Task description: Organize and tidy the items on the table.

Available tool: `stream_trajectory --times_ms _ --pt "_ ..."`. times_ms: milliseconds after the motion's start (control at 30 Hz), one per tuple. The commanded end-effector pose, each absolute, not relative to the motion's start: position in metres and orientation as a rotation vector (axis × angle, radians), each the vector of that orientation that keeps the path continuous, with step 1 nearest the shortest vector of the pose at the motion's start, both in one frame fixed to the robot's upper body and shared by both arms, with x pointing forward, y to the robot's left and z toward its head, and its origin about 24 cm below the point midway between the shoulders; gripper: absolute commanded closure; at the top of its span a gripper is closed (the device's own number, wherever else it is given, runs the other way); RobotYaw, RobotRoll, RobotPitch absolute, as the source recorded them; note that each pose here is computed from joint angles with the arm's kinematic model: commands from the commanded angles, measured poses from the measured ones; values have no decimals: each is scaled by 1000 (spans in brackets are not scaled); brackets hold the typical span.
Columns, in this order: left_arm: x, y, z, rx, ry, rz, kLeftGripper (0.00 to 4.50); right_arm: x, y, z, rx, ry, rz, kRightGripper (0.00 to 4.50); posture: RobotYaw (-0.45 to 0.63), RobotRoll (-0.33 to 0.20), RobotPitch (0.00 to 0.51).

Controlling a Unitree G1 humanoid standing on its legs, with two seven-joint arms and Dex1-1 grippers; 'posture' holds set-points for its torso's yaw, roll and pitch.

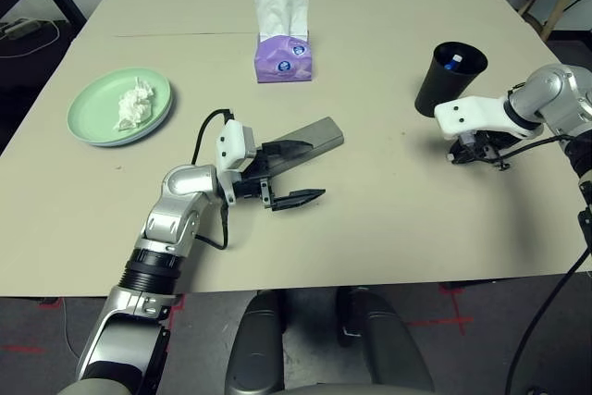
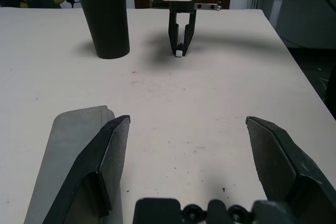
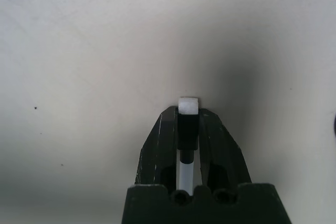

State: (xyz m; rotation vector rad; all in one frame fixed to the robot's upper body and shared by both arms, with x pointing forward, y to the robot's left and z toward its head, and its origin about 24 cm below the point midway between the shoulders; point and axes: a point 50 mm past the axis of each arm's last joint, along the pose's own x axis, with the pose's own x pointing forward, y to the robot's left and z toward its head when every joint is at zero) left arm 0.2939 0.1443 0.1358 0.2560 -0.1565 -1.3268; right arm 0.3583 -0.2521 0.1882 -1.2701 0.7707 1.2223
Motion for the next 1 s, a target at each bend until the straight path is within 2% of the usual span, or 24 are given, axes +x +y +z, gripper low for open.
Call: stream_trajectory --times_ms 33,167,300,433,533,733,1000 --pt "294 142 135 266 -155 -1342 0 355 -261 199 -1272 787 1206 4075 125 0 206" --pt "297 142 136 272 -157 -1343 0 353 -259 211 -1179 731 1223 4075 115 0 188" --pt "300 144 138 277 -161 -1345 0 345 -239 232 -828 538 1267 4075 97 0 172" --pt "304 144 140 280 -163 -1345 0 325 -218 250 -525 383 1331 4075 71 0 160" --pt "306 144 141 281 -174 -1333 0 316 -208 255 -374 258 1286 4075 56 0 155" --pt "312 145 141 301 -171 -1303 0 315 -193 262 -169 -20 1100 4075 37 0 145" --pt "327 152 148 304 -158 -1147 0 317 -199 273 -8 -272 835 4075 36 0 137"
